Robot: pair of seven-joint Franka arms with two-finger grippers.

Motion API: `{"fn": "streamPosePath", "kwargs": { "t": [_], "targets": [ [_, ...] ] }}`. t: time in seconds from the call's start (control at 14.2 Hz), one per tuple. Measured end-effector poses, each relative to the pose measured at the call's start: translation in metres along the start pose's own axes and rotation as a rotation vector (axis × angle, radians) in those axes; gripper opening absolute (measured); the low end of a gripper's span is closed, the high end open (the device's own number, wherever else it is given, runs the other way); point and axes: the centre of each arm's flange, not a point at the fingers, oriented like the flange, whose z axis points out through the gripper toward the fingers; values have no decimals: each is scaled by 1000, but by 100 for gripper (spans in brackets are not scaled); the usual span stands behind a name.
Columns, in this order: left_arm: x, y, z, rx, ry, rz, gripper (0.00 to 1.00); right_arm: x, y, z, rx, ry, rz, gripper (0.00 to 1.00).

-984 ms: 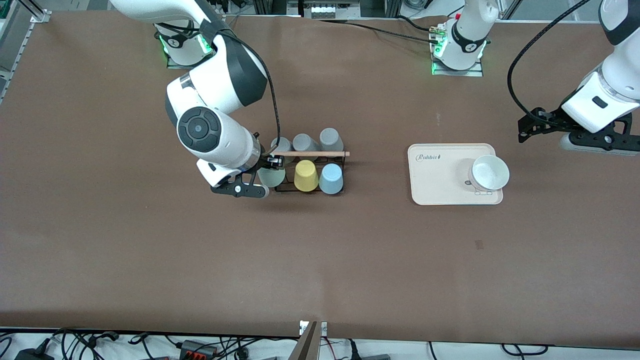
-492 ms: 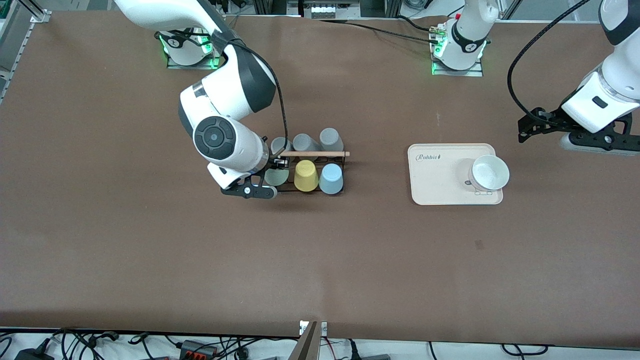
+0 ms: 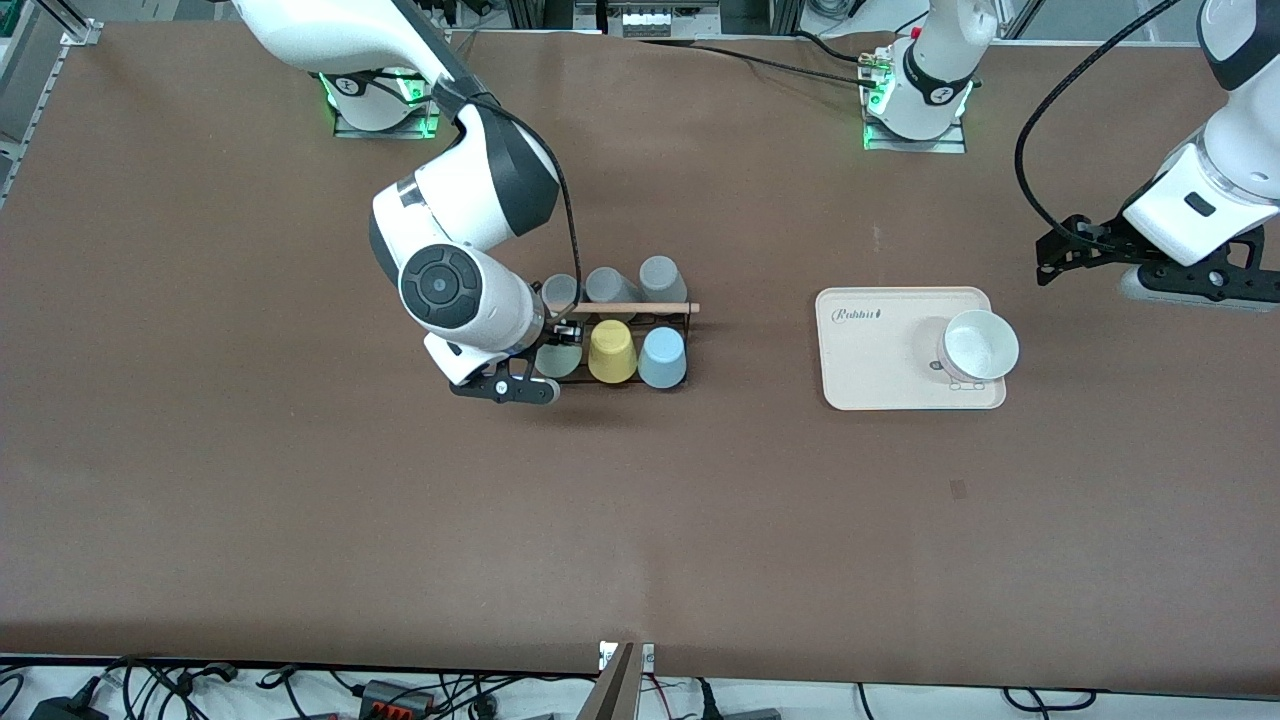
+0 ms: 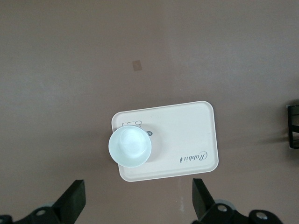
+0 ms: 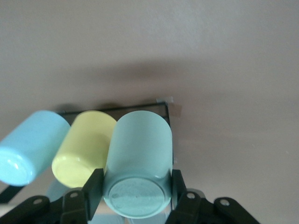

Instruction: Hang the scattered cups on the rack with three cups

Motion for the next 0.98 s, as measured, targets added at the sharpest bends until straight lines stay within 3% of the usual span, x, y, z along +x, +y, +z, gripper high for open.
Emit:
{"fn": "streamPosePath", "kwargs": {
  "t": [0.7, 0.98],
  "targets": [
    [0, 0, 0, 0, 0, 0, 100, 10, 1, 35, -17, -22, 13, 63],
    [0, 0, 0, 0, 0, 0, 100, 15, 3, 17, -2, 6, 21, 97]
  ]
}}
